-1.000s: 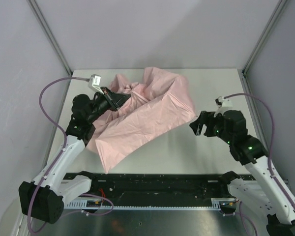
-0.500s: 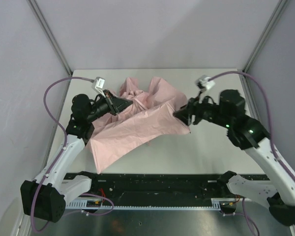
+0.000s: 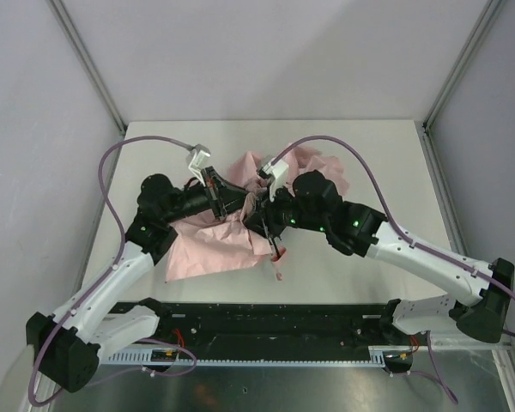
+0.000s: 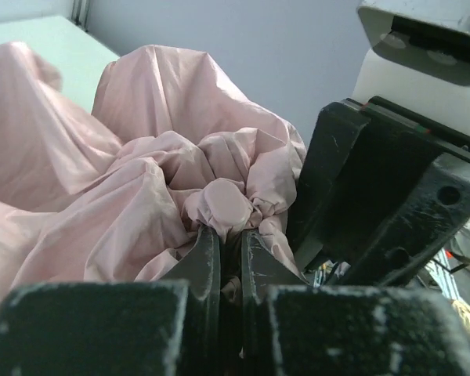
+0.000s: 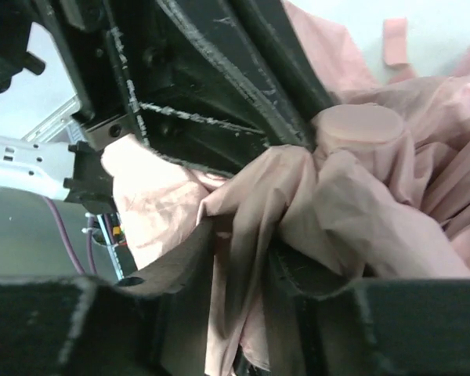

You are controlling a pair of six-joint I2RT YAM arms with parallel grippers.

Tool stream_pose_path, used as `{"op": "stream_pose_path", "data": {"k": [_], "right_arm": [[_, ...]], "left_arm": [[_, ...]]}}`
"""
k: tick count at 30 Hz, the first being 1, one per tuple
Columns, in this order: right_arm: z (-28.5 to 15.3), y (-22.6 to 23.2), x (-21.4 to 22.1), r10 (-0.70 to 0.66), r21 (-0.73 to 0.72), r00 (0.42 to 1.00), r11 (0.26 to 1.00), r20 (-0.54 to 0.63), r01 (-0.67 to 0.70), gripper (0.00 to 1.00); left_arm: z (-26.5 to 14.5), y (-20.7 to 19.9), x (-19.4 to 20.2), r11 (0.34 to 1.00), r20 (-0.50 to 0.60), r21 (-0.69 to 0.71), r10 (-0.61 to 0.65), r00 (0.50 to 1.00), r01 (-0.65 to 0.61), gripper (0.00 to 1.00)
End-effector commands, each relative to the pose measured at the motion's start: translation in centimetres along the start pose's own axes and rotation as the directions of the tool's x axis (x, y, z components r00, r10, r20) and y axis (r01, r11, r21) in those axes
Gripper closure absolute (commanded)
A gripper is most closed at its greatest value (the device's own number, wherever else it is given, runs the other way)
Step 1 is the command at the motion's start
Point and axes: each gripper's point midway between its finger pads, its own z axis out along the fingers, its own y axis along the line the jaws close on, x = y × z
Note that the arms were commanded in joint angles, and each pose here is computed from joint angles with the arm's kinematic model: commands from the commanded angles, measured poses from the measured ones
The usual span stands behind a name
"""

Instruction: Put away the umbrella

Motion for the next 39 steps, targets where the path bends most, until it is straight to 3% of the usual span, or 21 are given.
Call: {"op": "stream_pose_path", "data": {"k": [1, 3, 6, 10, 13, 16, 18, 20, 24, 26, 32, 35, 37, 39], "right_arm": [[-1.7, 1.1, -2.7, -0.044, -0.023, 0.996, 0.999, 0.079, 0.046, 0.55], [-3.4, 2.2, -1.7, -0.057, -0.068, 0.998, 0.996, 0.037, 0.060, 0.37], [-6.7, 3.0, -0.5, -0.058, -0.070, 0.998, 0.996, -0.002, 0.058, 0.22], [-10.6, 1.5, 0.5, -0.037, 0.041, 0.999, 0.999, 0.012, 0.036, 0.15], [-12.5, 1.6, 0.3, -0.012, 0.045, 0.998, 0.999, 0.056, 0.009, 0.14], [-12.8, 4.7, -0.3, 0.037, -0.103, 0.996, 0.994, 0.085, -0.029, 0.18], [-11.9, 7.4, -0.3, 0.043, -0.207, 0.994, 0.978, 0.097, -0.023, 0.31], [-9.8, 9.0, 0.4, 0.014, -0.219, 0.994, 0.976, 0.108, 0.010, 0.45], [-4.4, 8.2, 1.3, -0.102, -0.045, 0.986, 0.993, 0.129, 0.109, 0.90], [-2.2, 6.2, 1.1, -0.139, 0.081, 0.980, 0.988, 0.143, 0.128, 0.98], [2.1, -0.8, -1.2, -0.175, 0.328, 0.973, 0.937, 0.150, 0.118, 1.00], [2.4, -0.8, -3.4, -0.238, 0.355, 0.957, 0.920, 0.164, 0.168, 0.99], [2.3, 0.8, -4.3, -0.244, 0.284, 0.957, 0.939, 0.158, 0.193, 0.88], [1.5, 2.5, -4.2, -0.236, 0.212, 0.961, 0.956, 0.142, 0.203, 0.70]], "left_arm": [[-1.1, -5.1, -2.5, 0.968, 0.101, 0.153, 0.185, 0.977, -0.199, 1.00], [-1.1, -4.9, -2.5, 0.966, 0.102, 0.151, 0.194, 0.976, -0.208, 1.00], [-0.8, -3.7, -2.8, 0.976, 0.115, 0.102, 0.181, 0.977, -0.192, 1.00], [-0.1, -1.2, -3.6, 0.992, 0.138, 0.012, 0.122, 0.983, -0.125, 1.00], [0.4, 0.7, -4.0, 0.997, 0.156, -0.051, 0.067, 0.985, -0.060, 1.00], [0.4, 3.2, -4.0, 0.992, 0.169, -0.110, -0.036, 0.985, 0.055, 1.00], [0.6, 4.2, -3.6, 0.986, 0.158, -0.118, -0.094, 0.983, 0.114, 1.00], [0.8, 4.5, -3.1, 0.983, 0.140, -0.112, -0.131, 0.981, 0.147, 1.00], [0.6, 3.9, -2.7, 0.982, 0.127, -0.090, -0.153, 0.980, 0.165, 1.00], [0.1, 3.1, -2.6, 0.985, 0.124, -0.072, -0.150, 0.981, 0.160, 1.00], [-1.1, -0.6, -1.5, 0.998, 0.099, 0.015, -0.062, 0.993, 0.061, 1.00], [-0.6, -1.9, -0.3, 0.999, 0.087, 0.045, 0.016, 0.996, -0.020, 1.00], [-0.2, -2.2, 0.3, 0.997, 0.075, 0.056, 0.055, 0.996, -0.059, 1.00], [0.1, -2.0, 0.6, 0.994, 0.066, 0.057, 0.084, 0.994, -0.088, 1.00]]}}
